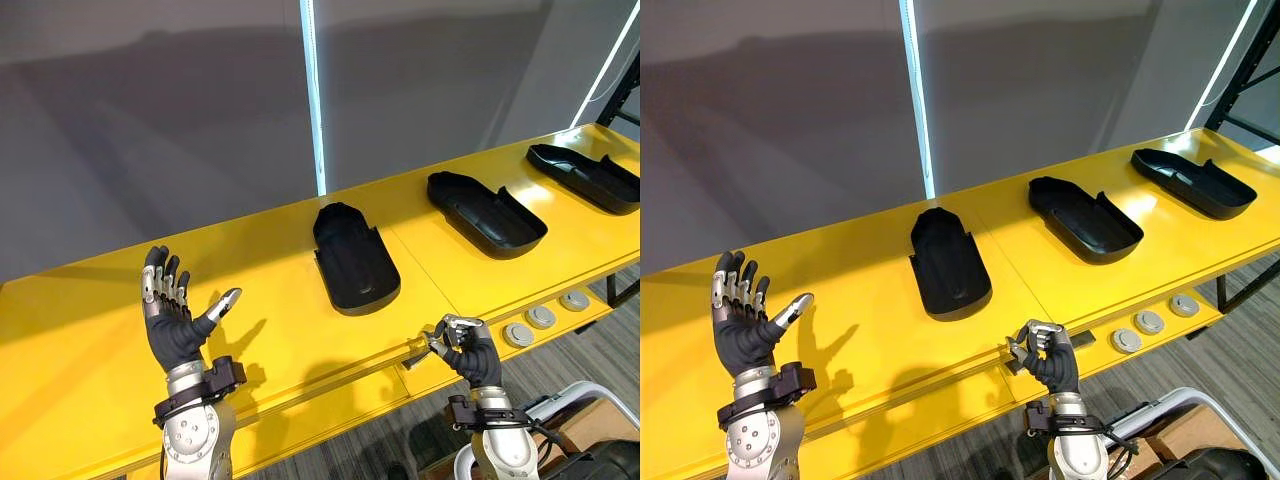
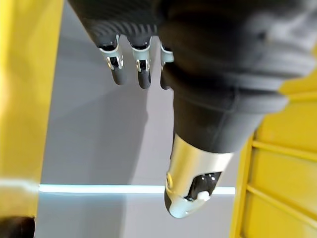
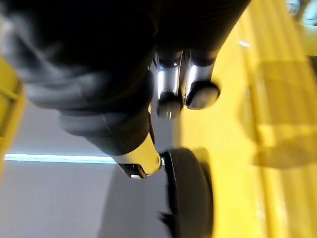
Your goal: Walk over and take plastic housings, then place them on the shelf
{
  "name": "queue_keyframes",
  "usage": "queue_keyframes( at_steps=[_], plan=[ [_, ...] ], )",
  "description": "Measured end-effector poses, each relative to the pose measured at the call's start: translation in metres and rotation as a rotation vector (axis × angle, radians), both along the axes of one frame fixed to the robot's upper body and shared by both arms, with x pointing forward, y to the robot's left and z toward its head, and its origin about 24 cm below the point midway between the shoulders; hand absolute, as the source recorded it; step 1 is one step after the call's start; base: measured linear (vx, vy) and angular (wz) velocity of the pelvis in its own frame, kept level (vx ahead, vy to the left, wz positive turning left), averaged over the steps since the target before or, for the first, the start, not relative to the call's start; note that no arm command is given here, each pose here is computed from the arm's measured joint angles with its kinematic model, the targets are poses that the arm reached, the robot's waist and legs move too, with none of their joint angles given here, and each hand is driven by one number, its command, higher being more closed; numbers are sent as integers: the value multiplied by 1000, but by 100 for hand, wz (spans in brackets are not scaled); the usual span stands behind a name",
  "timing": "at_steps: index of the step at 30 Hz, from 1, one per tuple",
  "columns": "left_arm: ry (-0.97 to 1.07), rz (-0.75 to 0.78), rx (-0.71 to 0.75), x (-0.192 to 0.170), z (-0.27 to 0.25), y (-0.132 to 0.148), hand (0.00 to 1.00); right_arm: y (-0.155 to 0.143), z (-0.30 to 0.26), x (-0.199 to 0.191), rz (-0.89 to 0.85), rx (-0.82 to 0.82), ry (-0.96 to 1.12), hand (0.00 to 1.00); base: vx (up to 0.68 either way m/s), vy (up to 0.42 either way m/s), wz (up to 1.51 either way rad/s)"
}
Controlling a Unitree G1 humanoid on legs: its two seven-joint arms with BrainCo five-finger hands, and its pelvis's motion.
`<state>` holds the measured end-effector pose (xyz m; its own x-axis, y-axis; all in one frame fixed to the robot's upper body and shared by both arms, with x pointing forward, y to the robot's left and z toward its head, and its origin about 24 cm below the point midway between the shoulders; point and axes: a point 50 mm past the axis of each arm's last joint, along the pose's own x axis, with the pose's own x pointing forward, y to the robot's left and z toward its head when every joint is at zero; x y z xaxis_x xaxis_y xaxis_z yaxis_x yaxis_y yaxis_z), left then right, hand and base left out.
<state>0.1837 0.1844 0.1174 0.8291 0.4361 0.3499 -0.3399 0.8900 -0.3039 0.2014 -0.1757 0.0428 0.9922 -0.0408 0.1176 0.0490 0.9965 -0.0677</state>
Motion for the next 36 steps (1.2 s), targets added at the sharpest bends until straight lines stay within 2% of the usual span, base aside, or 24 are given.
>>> queue_keyframes(
  at_steps=[7,14,29,32,34,35,36],
  plan=[
    [-38,-49,-63,-7,-3,1,0,9,-17,38,0,7,56,100,22,10,28],
    [-43,-43,-91,-12,-6,4,0,13,-3,64,-25,5,4,100,16,19,23],
    [-49,-51,-121,-12,-6,5,0,4,5,80,-132,15,-18,100,21,17,9],
    [-50,-49,-120,-12,-6,5,0,11,21,72,-123,37,-91,100,0,0,0],
    [-51,-45,-115,-12,-6,5,0,25,47,62,-60,31,-206,100,11,14,-4],
    [-51,-45,-113,-12,-5,5,0,29,51,61,-43,32,-226,0,7,13,-4],
    [-51,-44,-106,-12,-5,4,0,34,58,60,-12,30,-258,0,0,0,0]
  ],
)
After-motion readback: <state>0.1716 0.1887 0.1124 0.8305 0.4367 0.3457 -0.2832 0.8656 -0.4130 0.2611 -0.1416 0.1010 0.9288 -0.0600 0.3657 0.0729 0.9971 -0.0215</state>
